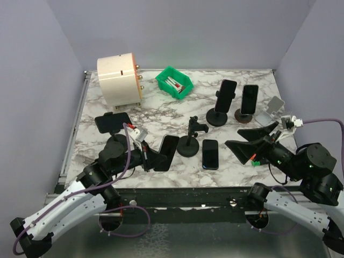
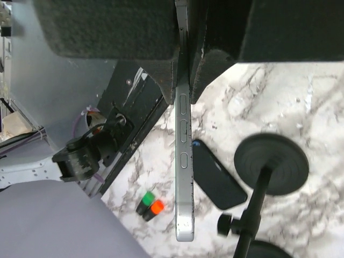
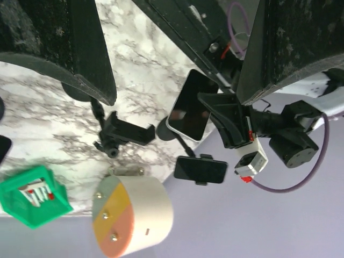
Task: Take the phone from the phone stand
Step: Pick up the phone stand at the center of the board.
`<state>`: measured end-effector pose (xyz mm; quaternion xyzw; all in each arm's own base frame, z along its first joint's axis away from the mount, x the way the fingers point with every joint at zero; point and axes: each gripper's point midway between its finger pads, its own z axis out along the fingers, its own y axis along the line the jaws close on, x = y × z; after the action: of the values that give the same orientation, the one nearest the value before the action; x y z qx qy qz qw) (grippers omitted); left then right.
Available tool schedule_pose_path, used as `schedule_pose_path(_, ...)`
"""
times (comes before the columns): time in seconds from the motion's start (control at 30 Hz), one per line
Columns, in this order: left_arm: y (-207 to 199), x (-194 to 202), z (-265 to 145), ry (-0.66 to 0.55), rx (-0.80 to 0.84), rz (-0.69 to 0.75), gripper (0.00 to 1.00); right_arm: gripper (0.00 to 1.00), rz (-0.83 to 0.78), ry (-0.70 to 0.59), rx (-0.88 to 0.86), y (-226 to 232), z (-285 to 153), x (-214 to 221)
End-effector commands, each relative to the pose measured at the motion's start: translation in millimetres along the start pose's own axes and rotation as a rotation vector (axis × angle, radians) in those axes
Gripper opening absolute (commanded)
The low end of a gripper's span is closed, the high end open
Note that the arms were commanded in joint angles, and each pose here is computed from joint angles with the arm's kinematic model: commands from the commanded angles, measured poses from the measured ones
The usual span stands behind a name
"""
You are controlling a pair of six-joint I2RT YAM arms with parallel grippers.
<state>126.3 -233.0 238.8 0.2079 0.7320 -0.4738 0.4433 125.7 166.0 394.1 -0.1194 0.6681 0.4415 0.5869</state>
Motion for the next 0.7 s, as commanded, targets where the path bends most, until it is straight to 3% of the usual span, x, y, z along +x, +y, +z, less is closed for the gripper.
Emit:
schedule_pose_path(0.0,0,4,10,-0.007,0.002,-0.135,0.00,1.00,-0.033,-0.054,0.124,-34,-9,10)
schedule_pose_path(0.67,19,74,71,0.195,-0.125,-0.323,0.00,0.99,-0.128,-0.120,0.070,-11,-23,-38)
